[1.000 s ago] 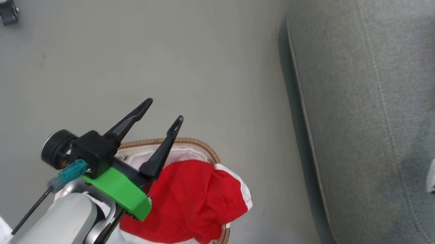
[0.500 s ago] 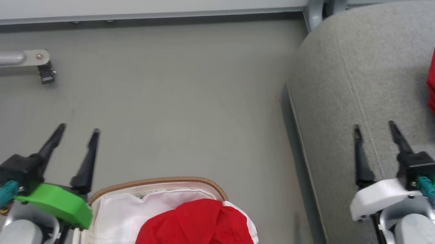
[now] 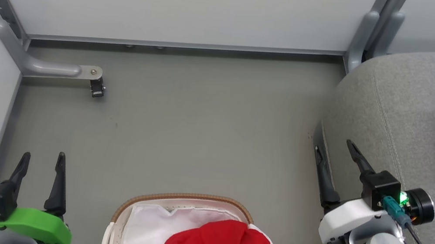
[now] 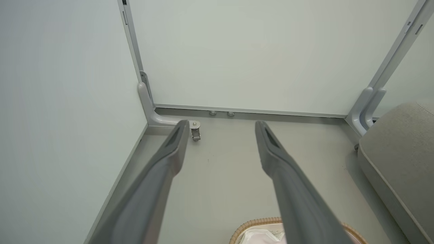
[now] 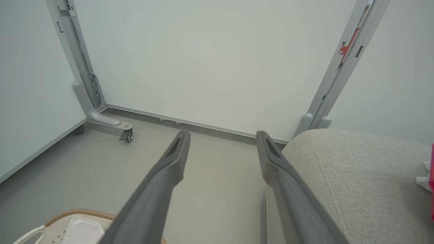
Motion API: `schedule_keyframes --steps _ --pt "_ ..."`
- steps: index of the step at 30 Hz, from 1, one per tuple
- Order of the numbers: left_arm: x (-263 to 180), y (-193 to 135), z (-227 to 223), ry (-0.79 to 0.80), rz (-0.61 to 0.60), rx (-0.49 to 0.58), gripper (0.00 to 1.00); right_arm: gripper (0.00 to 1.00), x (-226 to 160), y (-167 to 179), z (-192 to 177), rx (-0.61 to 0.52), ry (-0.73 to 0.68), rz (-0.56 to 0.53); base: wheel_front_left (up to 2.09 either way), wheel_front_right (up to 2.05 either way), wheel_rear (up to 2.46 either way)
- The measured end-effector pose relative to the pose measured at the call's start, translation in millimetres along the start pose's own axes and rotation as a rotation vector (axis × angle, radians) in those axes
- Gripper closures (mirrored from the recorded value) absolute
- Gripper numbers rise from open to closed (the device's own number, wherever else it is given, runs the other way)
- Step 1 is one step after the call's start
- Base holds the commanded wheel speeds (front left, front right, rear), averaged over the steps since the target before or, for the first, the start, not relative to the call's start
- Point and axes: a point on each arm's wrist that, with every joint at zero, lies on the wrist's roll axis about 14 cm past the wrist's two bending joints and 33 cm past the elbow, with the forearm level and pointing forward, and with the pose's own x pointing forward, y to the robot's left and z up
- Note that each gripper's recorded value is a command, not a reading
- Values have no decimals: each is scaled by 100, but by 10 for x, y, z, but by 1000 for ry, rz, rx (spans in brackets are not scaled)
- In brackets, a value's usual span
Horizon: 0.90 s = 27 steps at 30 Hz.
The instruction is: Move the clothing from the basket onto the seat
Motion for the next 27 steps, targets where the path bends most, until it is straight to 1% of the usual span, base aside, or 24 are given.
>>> schedule_keyframes --steps 3,5,10,12,15,17,21,23,25,27 --pt "-85 92 29 -10 29 1 0 0 -20 72 12 4 -3 15 0 0 0" --pt "-115 97 24 -10 35 -6 0 0 -32 105 17 5 -4 21 0 0 0" --pt "-126 -53 -104 28 -2 -35 0 0 -44 92 12 8 -2 17 0 0 0" --pt "-123 -161 -197 57 -33 -44 0 0 -45 81 -11 9 4 15 0 0 0" --pt "-111 -354 -375 114 -81 -88 0 0 -28 48 -86 14 23 7 0 0 0" --pt "-43 -502 -440 138 -123 -106 0 0 42 42 -86 -3 21 16 0 0 0" --pt "75 -758 -624 204 -210 -111 0 0 214 -56 -43 -31 -1 8 0 0 0" --pt "146 -883 -687 225 -261 -95 0 0 281 -87 -73 -51 2 10 0 0 0" --pt "229 -1012 -757 246 -300 -105 0 0 344 -133 -120 -65 7 7 0 0 0" --pt "262 -1168 -894 288 -359 -95 0 0 404 -206 -179 -75 14 -7 0 0 0"
